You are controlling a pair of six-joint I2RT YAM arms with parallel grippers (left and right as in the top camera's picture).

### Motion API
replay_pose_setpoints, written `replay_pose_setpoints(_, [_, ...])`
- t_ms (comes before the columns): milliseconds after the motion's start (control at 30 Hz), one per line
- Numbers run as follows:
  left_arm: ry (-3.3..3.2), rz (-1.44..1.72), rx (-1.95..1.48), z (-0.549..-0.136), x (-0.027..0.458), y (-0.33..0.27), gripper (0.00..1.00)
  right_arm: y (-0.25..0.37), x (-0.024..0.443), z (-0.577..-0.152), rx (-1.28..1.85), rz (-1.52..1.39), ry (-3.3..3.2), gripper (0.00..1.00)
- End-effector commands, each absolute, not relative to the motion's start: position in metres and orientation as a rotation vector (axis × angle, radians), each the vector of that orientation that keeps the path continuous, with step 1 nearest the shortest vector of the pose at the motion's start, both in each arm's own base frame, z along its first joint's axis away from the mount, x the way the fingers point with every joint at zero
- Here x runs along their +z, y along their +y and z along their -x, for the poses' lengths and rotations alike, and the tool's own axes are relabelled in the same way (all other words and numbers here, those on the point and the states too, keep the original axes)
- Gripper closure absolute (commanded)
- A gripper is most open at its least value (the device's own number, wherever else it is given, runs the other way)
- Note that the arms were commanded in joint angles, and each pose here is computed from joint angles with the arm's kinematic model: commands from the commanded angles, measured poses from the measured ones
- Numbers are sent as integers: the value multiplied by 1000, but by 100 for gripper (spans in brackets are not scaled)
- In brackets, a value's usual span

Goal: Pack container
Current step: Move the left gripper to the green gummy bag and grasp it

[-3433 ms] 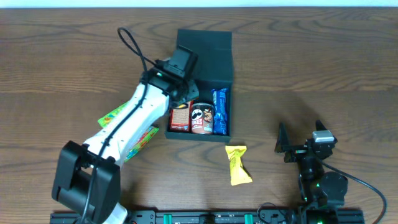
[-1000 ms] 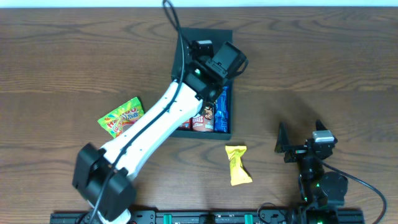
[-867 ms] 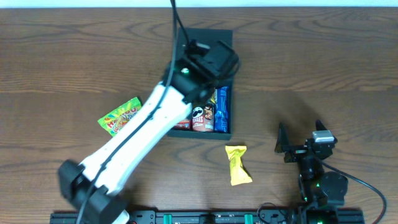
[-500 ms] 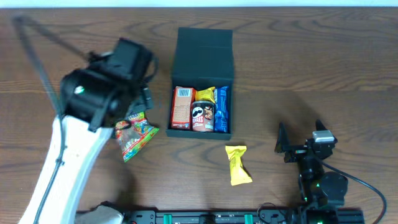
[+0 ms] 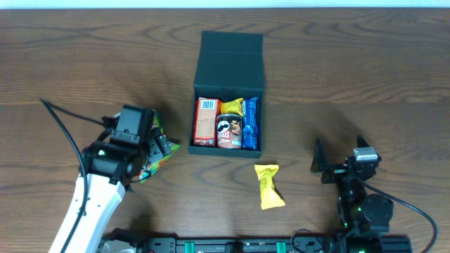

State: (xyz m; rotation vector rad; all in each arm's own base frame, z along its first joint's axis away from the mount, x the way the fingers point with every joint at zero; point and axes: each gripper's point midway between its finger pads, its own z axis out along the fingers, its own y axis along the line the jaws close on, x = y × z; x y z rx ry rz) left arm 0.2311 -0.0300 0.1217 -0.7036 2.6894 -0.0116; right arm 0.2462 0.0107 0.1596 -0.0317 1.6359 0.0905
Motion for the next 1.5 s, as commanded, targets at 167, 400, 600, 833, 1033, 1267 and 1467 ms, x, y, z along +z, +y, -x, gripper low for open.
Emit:
replay_pose_setpoints(167, [2645,814,-95,-239,72,-29,5,7,158,-246,69,26,1640,1])
replay_pose_setpoints(400, [2637,789,-17,-255,58,-23,5,7,158,-246,69,26,1640,1])
replay_pose_setpoints(600, [2664,789,41,-262,40,-20,5,7,158,-246,69,26,1640,1])
replay_pose_setpoints(833, [2676,797,132,-264,25,-12,5,7,158,-246,69,26,1640,1])
replay_pose_setpoints(1033, [2719,804,155,-259,11,-12,5,7,158,-246,69,26,1640,1])
replay_pose_setpoints(1267, [2719,803,75,-255,-7,-19,5,7,158,-246,69,26,1640,1])
replay_pose_setpoints(1467, [2728,699,90,-259,-5,-18,39,7,158,-246,69,26,1640,1])
